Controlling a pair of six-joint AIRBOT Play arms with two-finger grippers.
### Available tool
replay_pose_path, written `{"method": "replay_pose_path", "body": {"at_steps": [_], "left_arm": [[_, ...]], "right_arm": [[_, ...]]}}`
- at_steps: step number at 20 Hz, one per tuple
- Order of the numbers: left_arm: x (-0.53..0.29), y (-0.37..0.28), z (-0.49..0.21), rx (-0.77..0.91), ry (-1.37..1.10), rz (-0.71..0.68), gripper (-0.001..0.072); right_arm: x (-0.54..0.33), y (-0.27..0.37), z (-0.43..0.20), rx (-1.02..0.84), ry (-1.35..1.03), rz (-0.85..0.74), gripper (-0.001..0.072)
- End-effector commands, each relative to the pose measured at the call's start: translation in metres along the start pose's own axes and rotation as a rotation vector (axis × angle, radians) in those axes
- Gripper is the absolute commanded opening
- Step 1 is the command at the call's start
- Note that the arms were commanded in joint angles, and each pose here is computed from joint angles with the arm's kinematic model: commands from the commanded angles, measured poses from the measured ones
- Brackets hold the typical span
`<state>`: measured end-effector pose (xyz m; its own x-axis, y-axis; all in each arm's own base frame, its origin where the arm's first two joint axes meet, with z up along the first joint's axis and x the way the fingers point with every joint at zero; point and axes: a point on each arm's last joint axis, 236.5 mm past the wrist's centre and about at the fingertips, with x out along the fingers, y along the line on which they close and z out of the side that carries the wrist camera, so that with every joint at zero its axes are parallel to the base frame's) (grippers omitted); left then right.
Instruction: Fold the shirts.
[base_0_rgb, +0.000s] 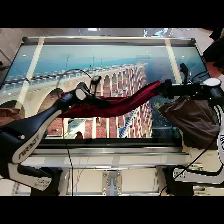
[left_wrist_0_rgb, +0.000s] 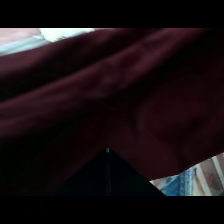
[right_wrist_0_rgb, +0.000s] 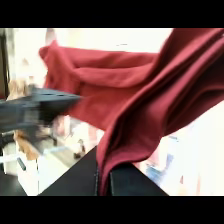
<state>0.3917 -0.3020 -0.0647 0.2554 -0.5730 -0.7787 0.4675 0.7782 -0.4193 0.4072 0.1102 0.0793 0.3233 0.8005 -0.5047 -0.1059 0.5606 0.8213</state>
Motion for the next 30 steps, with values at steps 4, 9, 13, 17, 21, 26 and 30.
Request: {"method": "replay_pose_path", "body": {"at_steps": [4,9,13,17,21,26,30], "left_arm": [[0.044,-0.019,-0.006,-0.091,0.029,-0.090,0.0016],[-0.105,0.053,0.058,-0.192,-0.148,-0.077,0.0016],[-0.259,0.118,0.066,-0.258,-0.357,0.034,0.0016],[-0.347,0.153,0.046,-0.326,-0.486,0.151,0.0016],[-0.367,0.161,0.026,-0.366,-0.480,0.167,0.0016],[-0.360,0.150,0.019,-0.337,-0.432,0.134,0.0016],[-0.360,0.150,0.019,-0.338,-0.432,0.134,0.0016]], "right_arm": [[0.056,0.123,-0.009,-0.286,0.042,0.076,0.0013],[0.127,0.200,-0.025,-0.480,-0.019,0.106,0.0012],[0.222,0.229,-0.078,-0.507,0.008,0.154,0.0011],[0.283,0.278,-0.087,-0.597,-0.159,0.192,0.0039],[0.275,0.302,-0.079,-0.621,-0.151,0.233,0.0616],[0.212,0.134,-0.018,-0.585,0.128,-0.203,0.0546],[0.145,0.000,-0.014,-0.211,0.296,-0.407,0.0549]]}}
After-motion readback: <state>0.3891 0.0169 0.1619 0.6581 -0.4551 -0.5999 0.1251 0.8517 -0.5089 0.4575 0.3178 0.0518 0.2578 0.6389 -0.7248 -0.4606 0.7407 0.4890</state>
